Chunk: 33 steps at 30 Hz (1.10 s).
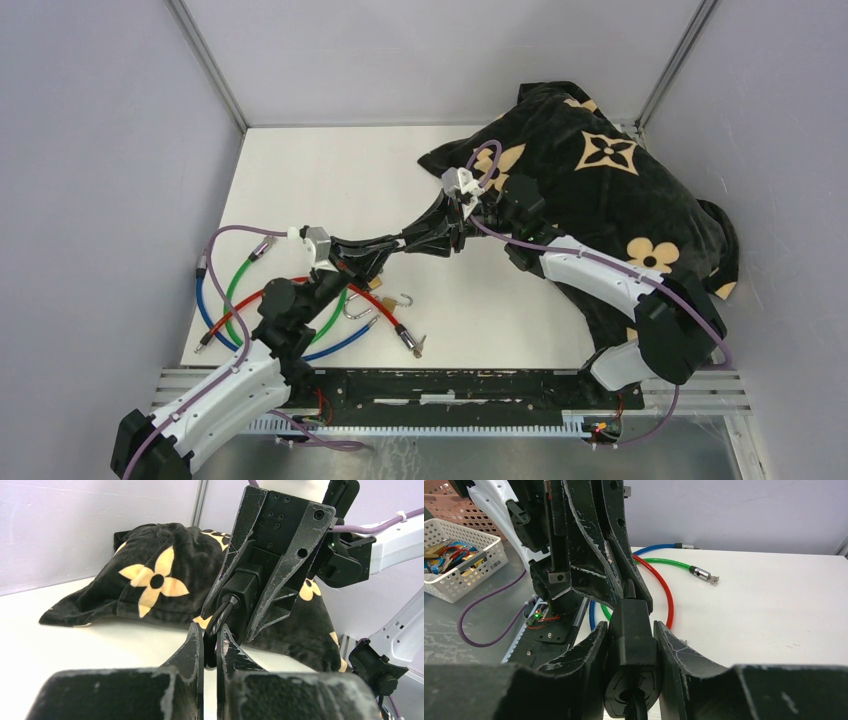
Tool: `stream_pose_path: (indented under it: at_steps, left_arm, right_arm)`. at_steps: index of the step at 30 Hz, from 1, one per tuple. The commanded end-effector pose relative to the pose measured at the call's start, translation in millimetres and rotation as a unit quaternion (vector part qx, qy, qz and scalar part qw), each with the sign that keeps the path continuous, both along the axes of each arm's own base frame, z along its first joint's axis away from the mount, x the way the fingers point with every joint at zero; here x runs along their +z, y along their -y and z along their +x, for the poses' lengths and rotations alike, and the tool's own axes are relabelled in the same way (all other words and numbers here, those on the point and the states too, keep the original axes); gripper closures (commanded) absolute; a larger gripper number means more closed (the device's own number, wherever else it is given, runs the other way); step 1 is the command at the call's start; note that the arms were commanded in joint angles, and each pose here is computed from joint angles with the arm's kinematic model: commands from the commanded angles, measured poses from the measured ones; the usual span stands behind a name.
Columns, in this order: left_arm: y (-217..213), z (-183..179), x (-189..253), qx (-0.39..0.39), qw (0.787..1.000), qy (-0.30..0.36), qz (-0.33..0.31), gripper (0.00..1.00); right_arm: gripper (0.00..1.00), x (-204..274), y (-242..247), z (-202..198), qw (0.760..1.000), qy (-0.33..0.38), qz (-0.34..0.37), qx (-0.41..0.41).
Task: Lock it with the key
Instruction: Lock the lock.
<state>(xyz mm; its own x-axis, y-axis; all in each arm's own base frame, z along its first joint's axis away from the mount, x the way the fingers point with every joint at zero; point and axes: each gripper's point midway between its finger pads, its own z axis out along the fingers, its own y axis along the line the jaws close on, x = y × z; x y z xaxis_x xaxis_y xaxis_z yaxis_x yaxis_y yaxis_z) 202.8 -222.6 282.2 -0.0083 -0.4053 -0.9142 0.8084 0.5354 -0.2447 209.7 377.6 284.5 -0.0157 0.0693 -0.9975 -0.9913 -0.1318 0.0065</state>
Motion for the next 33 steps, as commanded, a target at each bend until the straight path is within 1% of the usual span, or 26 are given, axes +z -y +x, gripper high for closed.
stream_pose_path:
  at_steps: [1, 5, 15, 33]
  left_arm:
    - [55.3, -108.8, 15.5, -0.304, 0.953, -0.004, 0.016, 0.98]
    - [58.1, -112.2, 13.6, -0.312, 0.950, -0.006, 0.019, 0.98]
    - [64.4, -123.4, 18.3, -0.336, 0.941, 0.013, 0.026, 0.98]
    - [64.0, -123.7, 14.7, -0.333, 0.942, 0.015, 0.027, 0.98]
  right_arm:
    - [1.00, -7.6, -50.9, -49.0, 0.997, 0.042, 0.013, 0.071]
    - [1.00, -7.6, -54.6, -45.7, 0.997, 0.040, 0.013, 0.066]
    - [1.00, -14.0, -61.3, -42.6, 0.997, 0.040, 0.006, 0.066]
    - [1.00, -17.2, -58.3, -44.7, 0.997, 0.044, -0.003, 0.063]
